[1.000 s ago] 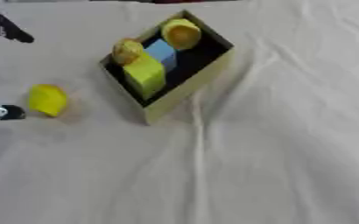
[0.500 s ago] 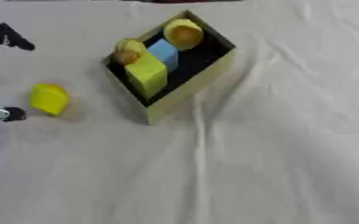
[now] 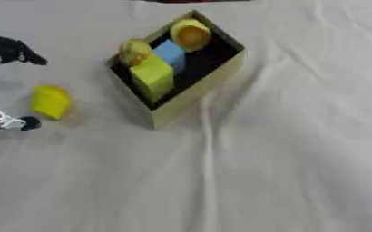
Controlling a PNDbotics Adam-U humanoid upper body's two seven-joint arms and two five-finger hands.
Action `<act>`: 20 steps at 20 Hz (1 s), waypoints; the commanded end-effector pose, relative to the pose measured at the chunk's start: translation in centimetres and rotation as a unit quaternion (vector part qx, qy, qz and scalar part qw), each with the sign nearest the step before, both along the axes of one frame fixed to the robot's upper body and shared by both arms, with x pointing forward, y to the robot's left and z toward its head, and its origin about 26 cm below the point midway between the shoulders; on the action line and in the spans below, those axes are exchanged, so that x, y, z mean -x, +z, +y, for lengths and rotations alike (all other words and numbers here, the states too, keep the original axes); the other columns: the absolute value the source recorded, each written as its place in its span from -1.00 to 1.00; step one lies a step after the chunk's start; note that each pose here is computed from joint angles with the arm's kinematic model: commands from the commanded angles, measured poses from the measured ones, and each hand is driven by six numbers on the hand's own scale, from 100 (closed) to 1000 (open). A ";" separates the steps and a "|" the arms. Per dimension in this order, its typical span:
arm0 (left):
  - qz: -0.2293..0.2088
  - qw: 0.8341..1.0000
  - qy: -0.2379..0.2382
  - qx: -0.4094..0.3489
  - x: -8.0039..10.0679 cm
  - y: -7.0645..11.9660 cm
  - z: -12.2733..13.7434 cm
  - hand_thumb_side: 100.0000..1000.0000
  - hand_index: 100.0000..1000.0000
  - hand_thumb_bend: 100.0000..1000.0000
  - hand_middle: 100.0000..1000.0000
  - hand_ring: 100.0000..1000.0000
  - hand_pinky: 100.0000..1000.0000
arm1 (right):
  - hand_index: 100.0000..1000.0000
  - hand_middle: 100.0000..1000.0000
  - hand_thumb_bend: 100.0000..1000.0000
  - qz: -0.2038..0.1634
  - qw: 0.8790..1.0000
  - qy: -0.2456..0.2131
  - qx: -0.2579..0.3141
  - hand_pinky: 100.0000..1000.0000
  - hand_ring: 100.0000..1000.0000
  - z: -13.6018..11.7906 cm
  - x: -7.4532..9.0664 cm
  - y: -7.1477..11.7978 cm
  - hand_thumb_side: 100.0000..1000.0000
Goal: Pick up objects on the table and place them in the box.
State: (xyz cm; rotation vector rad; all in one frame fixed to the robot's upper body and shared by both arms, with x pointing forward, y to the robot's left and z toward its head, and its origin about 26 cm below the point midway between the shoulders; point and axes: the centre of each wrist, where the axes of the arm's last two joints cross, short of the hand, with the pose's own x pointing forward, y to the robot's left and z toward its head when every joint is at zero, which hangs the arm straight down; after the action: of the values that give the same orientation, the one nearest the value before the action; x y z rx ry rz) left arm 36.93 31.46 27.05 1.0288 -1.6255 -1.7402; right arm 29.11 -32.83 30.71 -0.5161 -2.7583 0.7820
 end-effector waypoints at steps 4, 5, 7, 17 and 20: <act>0.001 1.000 0.003 -0.011 -0.7 0.1 0.3 -0.45 0.68 0.18 0.41 0.49 0.52 | 0.42 0.09 -1.00 -0.013 1.000 0.001 0.009 0.69 0.54 0.0 0.4 0.8 -0.16; 0.003 1.000 0.004 -0.014 -0.9 -0.1 0.3 -0.46 0.68 0.17 0.41 0.50 0.52 | 0.42 0.09 -1.00 -0.013 1.000 0.001 0.009 0.69 0.54 0.0 0.4 0.8 -0.16; 0.002 1.000 0.007 -0.019 -1.2 -0.4 0.4 -0.47 0.68 0.14 0.42 0.50 0.52 | 0.42 0.09 -1.00 -0.013 1.000 0.002 0.008 0.69 0.54 0.0 0.4 0.8 -0.16; 0.011 0.999 0.025 -0.041 -2.8 -2.3 0.8 -0.65 0.67 -0.23 0.42 0.50 0.52 | 0.42 0.09 -1.00 -0.010 1.000 0.005 0.008 0.69 0.54 0.1 0.4 0.7 -0.15; 0.017 0.999 0.025 -0.041 -3.0 -2.5 0.8 -0.68 0.66 -0.37 0.41 0.49 0.51 | 0.42 0.09 -1.00 -0.009 1.000 0.005 0.007 0.69 0.54 0.1 0.4 0.7 -0.15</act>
State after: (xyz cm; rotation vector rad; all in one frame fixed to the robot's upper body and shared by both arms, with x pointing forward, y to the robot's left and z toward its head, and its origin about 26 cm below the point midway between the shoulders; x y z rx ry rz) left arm 39.95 31.89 23.48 1.0270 -1.5102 -1.7874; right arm 29.17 -32.74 30.57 -0.5050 -2.7544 0.7833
